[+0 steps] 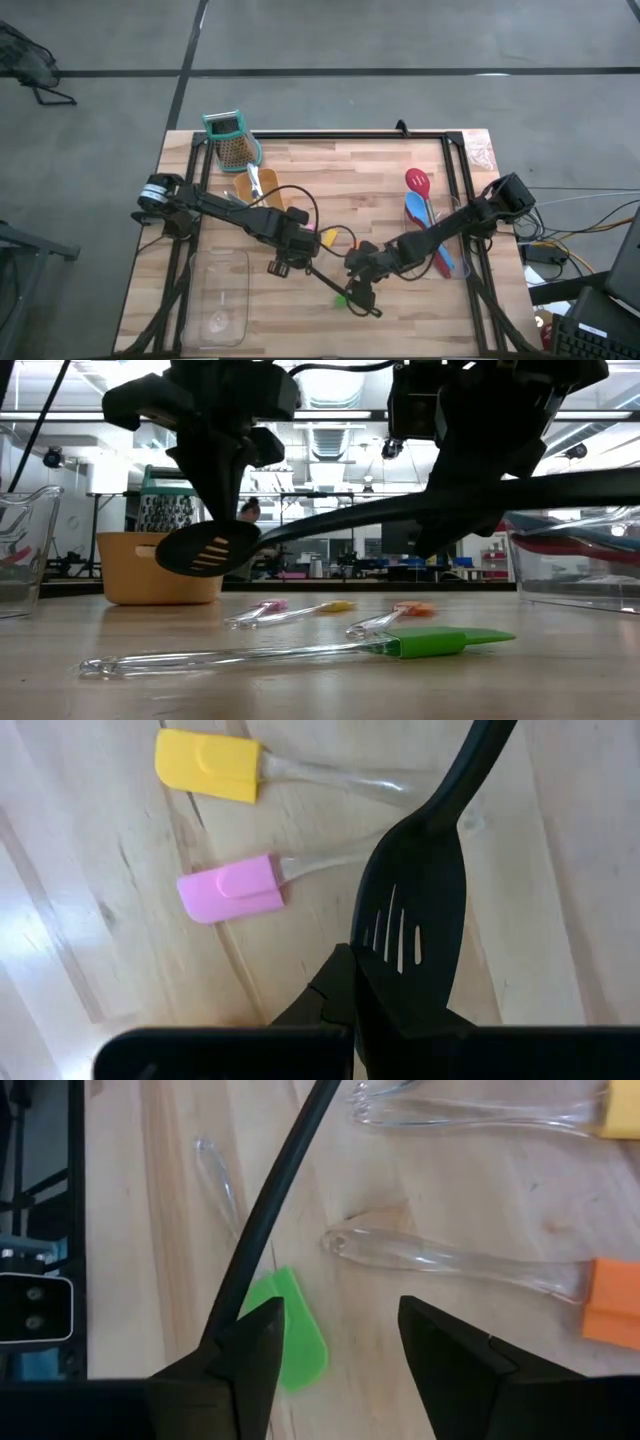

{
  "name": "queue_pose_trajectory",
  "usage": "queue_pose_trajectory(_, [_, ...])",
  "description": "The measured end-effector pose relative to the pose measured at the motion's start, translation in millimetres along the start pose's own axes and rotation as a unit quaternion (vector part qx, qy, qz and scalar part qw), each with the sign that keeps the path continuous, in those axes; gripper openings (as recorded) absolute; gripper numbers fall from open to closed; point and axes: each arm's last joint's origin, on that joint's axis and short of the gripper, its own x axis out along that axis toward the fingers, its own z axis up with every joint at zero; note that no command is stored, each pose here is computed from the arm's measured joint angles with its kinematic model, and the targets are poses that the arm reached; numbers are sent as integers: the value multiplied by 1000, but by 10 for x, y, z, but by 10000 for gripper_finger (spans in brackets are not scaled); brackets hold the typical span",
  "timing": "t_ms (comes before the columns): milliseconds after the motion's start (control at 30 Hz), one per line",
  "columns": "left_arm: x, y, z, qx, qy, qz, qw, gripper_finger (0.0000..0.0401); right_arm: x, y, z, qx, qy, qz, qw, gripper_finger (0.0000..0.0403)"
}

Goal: Pick & Place Kitchen Items
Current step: Put the black slotted spoon into the right transparent bin

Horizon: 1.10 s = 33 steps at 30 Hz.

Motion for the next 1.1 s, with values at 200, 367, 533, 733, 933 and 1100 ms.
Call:
queue_pose_trajectory(200, [-16,12,-26,8,18,12,1000,0,0,-1,2,0,-1,-1,1000,166])
queue_pose_trajectory(367, [-11,0,-51,2,29,6,1000,0,2,-41,39,-1,-14,-15,1000,161])
queue_pose_trajectory(533, [-4,3,-81,-2,43,15,999,0,2,-64,109,-2,-40,-15,999,179])
queue_pose_trajectory(733, [9,5,-97,-7,49,24,998,0,-6,-10,172,-19,-66,17,997,217])
queue_pose_trajectory(933, [-67,28,-32,0,31,37,999,0,-1,-6,153,-18,-63,21,998,240])
queue_pose_trajectory(1100, [-169,47,42,5,12,39,999,0,10,-37,125,-13,-64,11,998,254])
